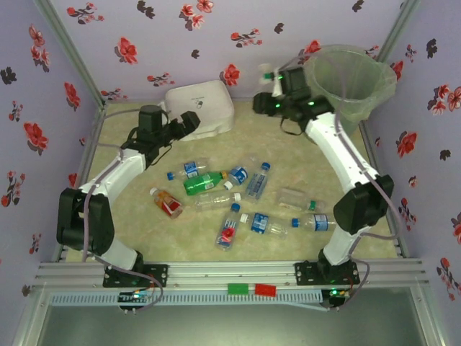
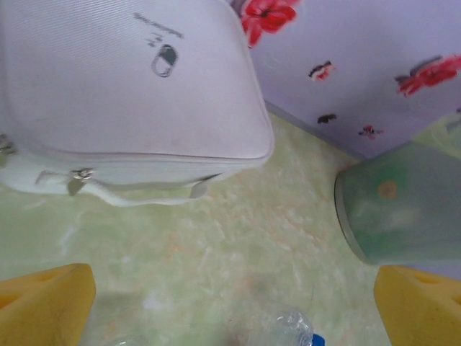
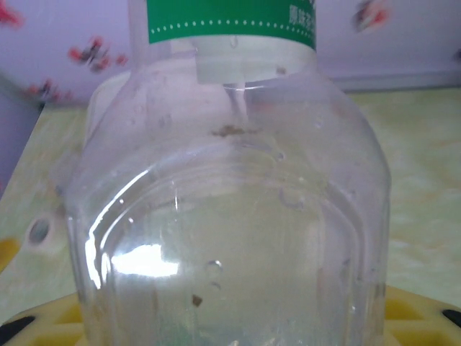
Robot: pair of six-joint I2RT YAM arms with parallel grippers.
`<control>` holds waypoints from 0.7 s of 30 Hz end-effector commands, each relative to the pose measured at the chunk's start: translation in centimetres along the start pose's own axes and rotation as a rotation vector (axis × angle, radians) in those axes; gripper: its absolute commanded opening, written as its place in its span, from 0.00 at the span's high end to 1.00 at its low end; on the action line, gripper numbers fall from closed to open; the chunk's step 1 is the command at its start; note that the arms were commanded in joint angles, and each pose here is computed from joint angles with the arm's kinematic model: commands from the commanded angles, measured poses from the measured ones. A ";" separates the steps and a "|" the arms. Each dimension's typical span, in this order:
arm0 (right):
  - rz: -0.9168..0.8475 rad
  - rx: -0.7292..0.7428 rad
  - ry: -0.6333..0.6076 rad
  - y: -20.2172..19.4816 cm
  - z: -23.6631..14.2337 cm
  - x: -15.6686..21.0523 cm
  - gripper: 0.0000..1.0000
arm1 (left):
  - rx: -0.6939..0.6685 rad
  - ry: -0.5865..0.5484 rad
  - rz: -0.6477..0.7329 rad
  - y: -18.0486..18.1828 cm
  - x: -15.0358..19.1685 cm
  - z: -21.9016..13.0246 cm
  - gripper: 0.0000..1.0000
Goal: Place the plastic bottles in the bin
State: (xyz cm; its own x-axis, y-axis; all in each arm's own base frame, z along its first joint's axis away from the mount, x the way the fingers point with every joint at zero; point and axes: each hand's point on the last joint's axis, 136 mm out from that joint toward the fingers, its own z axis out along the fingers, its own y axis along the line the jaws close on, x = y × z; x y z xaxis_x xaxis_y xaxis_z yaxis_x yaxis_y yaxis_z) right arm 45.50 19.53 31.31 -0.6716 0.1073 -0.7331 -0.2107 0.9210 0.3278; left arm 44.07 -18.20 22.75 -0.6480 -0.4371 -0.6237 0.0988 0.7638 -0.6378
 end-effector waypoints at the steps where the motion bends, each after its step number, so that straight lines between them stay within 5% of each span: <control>1: 0.036 0.113 -0.135 -3.9 -3.5 -4.5 0.54 | -0.071 0.029 0.162 -0.1 0.3 0.0 0.00; 6: 0.143 0.240 -0.341 -10.3 -7.3 -11.0 0.54 | -0.112 0.042 0.253 -0.2 -0.3 -0.7 0.00; 12: 0.257 0.379 -0.504 -16.9 -7.7 -14.6 0.54 | -0.139 0.048 0.257 0.5 0.0 -1.0 0.00; 21: 0.347 0.471 -0.502 -23.2 -4.6 -15.1 0.53 | -0.164 0.082 0.263 1.6 1.2 -1.2 0.00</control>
State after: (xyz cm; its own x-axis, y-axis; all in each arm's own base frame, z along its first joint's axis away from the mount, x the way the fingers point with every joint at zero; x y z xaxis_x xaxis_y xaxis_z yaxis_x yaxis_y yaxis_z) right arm 56.36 -3.64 36.60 -0.2780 0.4396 -0.8541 0.3170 0.8813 0.3504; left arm 43.05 -17.75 22.30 -0.6666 -0.2165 -0.7132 0.1566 0.8948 -0.4180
